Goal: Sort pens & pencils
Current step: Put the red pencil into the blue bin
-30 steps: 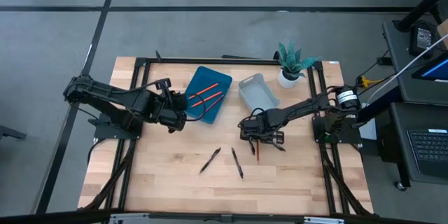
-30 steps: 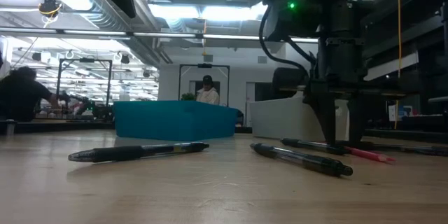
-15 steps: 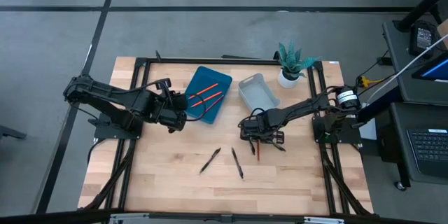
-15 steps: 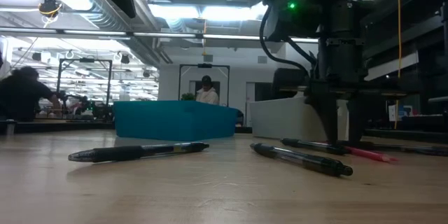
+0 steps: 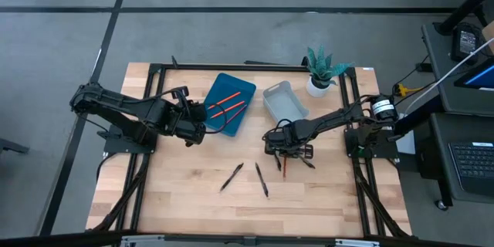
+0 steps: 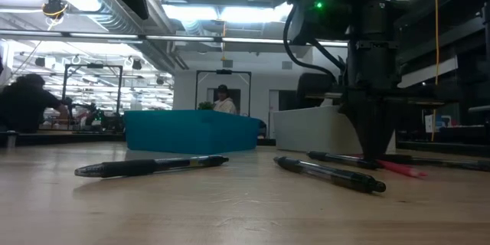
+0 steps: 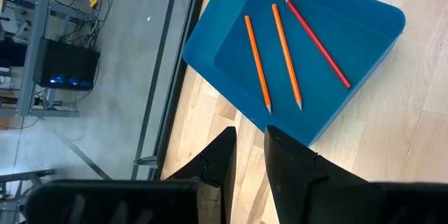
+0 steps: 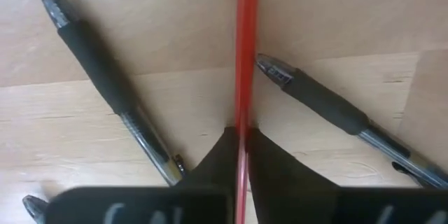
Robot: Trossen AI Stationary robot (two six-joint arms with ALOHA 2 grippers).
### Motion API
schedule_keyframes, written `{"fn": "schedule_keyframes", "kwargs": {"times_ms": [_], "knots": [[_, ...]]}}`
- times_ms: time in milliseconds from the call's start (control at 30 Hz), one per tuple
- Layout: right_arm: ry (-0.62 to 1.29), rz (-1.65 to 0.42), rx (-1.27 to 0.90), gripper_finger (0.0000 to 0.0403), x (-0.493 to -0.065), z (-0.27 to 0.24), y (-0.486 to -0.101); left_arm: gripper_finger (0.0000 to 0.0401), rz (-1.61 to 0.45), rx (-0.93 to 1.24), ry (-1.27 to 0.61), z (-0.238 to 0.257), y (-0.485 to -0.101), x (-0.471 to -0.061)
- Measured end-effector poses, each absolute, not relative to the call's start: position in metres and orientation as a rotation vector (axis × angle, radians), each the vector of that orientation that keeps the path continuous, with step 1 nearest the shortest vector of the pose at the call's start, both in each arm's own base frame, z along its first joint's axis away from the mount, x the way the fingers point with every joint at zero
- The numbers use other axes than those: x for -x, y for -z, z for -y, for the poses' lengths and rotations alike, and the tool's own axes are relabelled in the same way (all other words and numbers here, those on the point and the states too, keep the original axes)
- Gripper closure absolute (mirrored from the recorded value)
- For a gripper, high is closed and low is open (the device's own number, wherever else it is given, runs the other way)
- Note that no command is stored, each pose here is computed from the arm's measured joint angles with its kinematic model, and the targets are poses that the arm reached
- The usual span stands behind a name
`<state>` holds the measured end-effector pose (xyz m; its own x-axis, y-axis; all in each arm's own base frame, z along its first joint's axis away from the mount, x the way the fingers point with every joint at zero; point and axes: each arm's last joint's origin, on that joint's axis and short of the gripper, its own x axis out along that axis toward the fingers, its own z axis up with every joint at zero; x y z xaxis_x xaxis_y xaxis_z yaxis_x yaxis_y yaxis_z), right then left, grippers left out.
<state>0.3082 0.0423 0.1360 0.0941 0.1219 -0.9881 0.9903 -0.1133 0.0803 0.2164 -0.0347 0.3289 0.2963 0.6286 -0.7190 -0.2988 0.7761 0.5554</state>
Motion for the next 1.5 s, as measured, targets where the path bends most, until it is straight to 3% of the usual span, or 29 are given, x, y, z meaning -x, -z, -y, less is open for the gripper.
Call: {"fn": "schedule_keyframes", "kwargs": {"times_ms": [1500], "knots": [[1.082, -1.294, -1.387, 0.0395, -0.316, -0.045, -0.155, 0.0332, -1.085, -0.345, -0.645, 0.035, -0.33, -0.218]]}}
